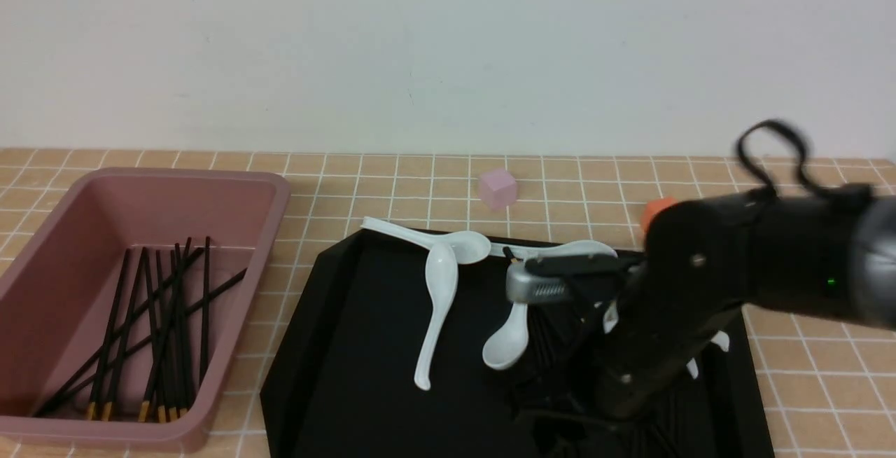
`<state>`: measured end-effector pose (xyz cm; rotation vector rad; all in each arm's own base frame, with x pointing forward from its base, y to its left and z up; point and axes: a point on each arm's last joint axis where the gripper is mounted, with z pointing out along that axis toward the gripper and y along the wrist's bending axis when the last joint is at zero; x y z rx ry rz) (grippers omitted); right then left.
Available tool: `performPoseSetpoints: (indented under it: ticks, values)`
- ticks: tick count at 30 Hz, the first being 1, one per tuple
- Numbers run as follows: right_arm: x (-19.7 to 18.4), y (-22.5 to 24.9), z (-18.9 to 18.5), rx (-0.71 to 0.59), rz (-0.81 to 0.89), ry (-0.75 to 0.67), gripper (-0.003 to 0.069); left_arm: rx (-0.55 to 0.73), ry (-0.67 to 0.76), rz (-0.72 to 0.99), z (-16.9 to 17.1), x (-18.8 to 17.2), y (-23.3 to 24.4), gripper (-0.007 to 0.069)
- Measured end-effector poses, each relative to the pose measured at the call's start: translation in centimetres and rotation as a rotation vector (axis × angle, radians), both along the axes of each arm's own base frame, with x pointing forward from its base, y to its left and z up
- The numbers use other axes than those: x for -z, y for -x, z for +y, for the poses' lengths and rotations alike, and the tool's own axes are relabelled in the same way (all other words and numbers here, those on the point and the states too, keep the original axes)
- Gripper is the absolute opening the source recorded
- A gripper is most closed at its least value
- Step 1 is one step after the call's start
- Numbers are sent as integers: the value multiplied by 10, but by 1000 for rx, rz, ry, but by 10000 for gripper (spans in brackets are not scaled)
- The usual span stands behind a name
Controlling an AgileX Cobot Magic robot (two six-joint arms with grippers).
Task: On brown tablecloth take chopsticks from black tray and put them in box.
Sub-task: 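Move the gripper over the chopsticks on the black tray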
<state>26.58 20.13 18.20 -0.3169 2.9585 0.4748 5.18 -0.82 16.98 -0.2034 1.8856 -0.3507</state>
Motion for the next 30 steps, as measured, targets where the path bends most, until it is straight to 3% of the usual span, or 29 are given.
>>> performPoseSetpoints:
  ticks: [7, 19, 30]
  values:
    - [24, -3, 2, 35, 79, 40, 341, 0, 0, 0, 0, 0, 0, 172]
    - [33, 1, 2, 66, 157, 95, 341, 0, 0, 0, 0, 0, 0, 187]
    - [36, 11, 18, 81, 122, 192, 341, 0, -1, 0, 0, 0, 0, 202]
